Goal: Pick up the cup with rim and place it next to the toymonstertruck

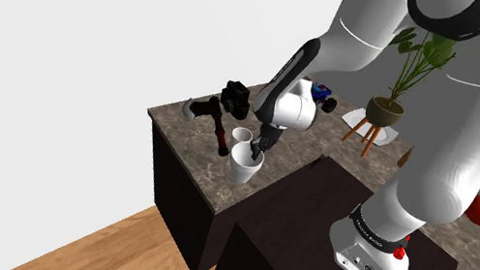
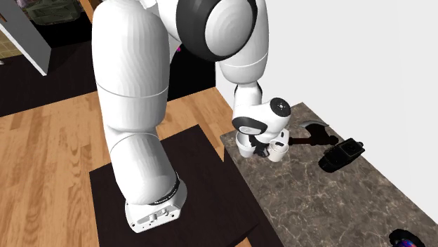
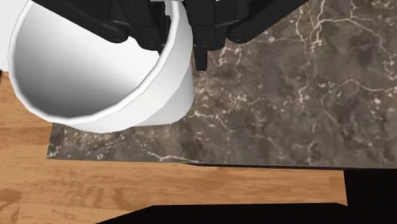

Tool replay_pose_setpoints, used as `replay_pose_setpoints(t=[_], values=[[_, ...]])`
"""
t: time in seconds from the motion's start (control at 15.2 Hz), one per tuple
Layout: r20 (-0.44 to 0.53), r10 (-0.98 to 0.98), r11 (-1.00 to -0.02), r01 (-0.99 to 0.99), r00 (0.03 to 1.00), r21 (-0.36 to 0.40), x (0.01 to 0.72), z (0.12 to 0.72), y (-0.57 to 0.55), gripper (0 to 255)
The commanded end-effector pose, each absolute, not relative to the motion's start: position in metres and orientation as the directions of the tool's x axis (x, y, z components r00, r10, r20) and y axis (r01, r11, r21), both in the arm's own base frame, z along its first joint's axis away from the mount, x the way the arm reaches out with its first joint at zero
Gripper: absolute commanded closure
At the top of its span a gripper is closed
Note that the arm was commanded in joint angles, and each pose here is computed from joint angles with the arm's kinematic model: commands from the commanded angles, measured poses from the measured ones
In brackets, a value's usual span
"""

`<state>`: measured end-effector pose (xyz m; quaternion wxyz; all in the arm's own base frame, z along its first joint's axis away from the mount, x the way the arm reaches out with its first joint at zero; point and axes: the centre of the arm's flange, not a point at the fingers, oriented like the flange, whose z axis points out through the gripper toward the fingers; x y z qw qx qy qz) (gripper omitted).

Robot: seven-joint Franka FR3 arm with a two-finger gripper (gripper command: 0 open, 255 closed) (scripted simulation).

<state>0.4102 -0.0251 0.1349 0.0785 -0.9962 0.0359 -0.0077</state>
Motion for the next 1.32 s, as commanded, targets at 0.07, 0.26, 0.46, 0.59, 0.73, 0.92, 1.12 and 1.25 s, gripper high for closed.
replay_pose_setpoints(t=[0.07, 0.26, 0.46, 0.59, 0.73, 0.92, 1.12, 1.25], values=[[0.010, -0.073, -0.985, -0.071, 0.997, -0.157, 0.410, 0.150, -0.026, 255], [0.010, -0.073, -0.985, -0.071, 0.997, -0.157, 0.410, 0.166, -0.026, 255], [0.010, -0.073, -0.985, -0.071, 0.997, -0.157, 0.410, 0.181, -0.026, 255], [0.010, -0.073, -0.985, -0.071, 0.997, -0.157, 0.410, 0.192, -0.026, 255], [0.010, -0.073, -0.985, -0.071, 0.997, -0.157, 0.410, 0.203, -0.026, 255], [0.010, -0.073, -0.985, -0.071, 0.997, -0.157, 0.410, 0.218, -0.026, 255], [0.010, -0.073, -0.985, -0.071, 0.997, -0.157, 0.410, 0.234, -0.026, 255], [0.010, -0.073, -0.985, -0.071, 0.997, -0.157, 0.410, 0.245, -0.026, 255]])
